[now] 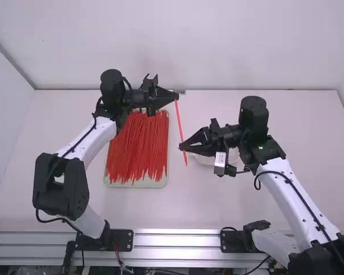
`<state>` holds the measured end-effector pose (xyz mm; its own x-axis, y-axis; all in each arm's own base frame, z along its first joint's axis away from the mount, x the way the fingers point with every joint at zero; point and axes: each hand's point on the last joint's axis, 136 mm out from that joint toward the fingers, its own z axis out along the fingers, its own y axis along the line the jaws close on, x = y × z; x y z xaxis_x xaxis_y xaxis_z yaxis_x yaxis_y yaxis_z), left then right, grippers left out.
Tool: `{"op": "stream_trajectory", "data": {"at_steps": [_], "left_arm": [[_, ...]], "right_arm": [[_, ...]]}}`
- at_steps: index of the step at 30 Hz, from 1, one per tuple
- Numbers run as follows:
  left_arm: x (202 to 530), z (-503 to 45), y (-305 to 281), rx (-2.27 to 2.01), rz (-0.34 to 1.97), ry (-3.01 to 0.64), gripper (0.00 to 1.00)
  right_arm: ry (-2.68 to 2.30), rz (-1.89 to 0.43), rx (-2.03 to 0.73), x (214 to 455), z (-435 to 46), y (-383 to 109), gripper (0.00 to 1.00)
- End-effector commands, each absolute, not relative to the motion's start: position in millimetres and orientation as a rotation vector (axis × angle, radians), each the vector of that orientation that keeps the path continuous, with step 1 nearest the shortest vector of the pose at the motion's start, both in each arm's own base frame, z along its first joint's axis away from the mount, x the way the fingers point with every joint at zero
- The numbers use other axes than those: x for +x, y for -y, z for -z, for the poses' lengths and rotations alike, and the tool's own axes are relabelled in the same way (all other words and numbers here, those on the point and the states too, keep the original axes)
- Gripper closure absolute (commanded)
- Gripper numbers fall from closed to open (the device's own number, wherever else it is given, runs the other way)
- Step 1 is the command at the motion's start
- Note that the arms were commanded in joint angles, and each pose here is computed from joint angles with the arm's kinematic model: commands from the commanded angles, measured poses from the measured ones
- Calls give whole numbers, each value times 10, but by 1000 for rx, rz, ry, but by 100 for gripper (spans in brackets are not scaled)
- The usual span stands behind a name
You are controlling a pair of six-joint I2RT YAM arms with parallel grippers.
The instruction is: Fasten the cable tie
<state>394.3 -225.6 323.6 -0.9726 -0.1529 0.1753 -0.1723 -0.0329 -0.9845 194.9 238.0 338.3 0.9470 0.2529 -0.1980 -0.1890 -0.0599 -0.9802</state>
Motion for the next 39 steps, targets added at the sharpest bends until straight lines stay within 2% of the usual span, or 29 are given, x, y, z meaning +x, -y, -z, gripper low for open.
{"op": "stream_trajectory", "data": {"at_steps": [1, 12, 20, 29, 39], "left_arm": [[3943, -3364, 2261, 272, -2270, 2218, 98], [3933, -3277, 2263, -263, -2425, 2501, 98], [3940, -3117, 2254, -316, -2386, 2570, 98], [3939, -3114, 2252, -687, -2440, 2685, 98], [3986, -3104, 2243, -779, -2444, 2750, 96]], "right_arm": [[43, -371, -1587, 1926, -3395, -2345, 100], [-222, -674, -1598, 1884, -3436, -2388, 100], [-359, -809, -1588, 1984, -3653, -2441, 100], [-653, -979, -1362, 2189, -4050, -2691, 100], [-973, -1209, -1197, 2416, -4053, -2542, 100]]}}
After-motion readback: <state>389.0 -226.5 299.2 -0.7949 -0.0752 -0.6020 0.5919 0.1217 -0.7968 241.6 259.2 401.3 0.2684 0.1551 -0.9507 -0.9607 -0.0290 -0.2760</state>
